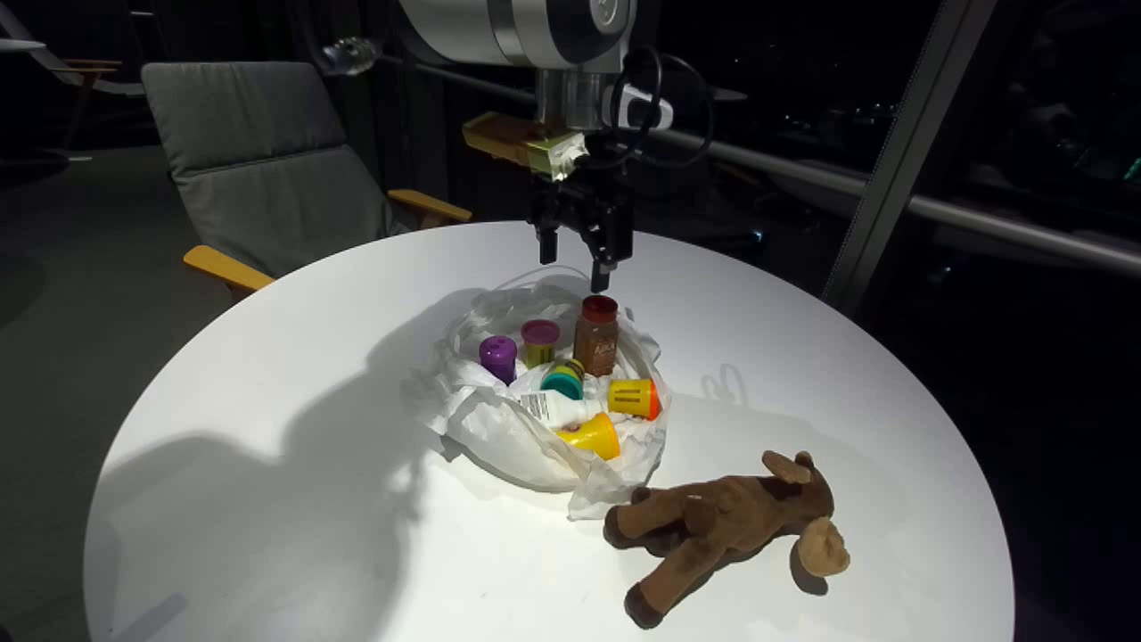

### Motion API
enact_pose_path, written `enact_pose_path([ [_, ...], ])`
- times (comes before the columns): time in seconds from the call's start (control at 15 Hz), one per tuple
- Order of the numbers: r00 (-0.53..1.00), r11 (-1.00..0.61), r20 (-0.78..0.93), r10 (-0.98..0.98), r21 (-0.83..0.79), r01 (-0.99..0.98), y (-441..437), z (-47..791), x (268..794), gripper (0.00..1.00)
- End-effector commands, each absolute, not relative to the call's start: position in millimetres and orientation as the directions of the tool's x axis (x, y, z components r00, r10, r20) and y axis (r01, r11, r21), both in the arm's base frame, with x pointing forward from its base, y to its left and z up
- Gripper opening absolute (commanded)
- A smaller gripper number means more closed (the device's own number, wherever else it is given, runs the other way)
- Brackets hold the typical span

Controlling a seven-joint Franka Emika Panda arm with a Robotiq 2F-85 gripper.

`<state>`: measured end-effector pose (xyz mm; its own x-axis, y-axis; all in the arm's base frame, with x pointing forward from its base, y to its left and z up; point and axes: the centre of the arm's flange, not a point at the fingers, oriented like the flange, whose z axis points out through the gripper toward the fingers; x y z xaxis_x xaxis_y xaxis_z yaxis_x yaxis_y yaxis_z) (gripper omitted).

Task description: Pick up the objects from the plastic and put them on the table

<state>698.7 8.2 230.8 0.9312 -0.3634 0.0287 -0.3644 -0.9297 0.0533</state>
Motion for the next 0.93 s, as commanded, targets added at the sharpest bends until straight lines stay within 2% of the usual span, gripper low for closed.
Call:
enact_pose_path([
  [0.0,0.934,-0.931,0.001,-0.358,0.071,-0.357,-5,221,727,1.0],
  [0.4,0.922,-0.921,-0.028,-0.385,0.079,-0.382,-22,208,741,1.0],
  [0.47,0.92,-0.919,-0.039,-0.39,0.078,-0.386,-24,206,743,0.91],
  [0.53,0.918,-0.919,-0.057,-0.392,0.079,-0.387,-26,204,743,0.73],
  [0.87,0.911,-0.916,-0.1,-0.4,0.08,-0.393,-30,198,748,0.34],
])
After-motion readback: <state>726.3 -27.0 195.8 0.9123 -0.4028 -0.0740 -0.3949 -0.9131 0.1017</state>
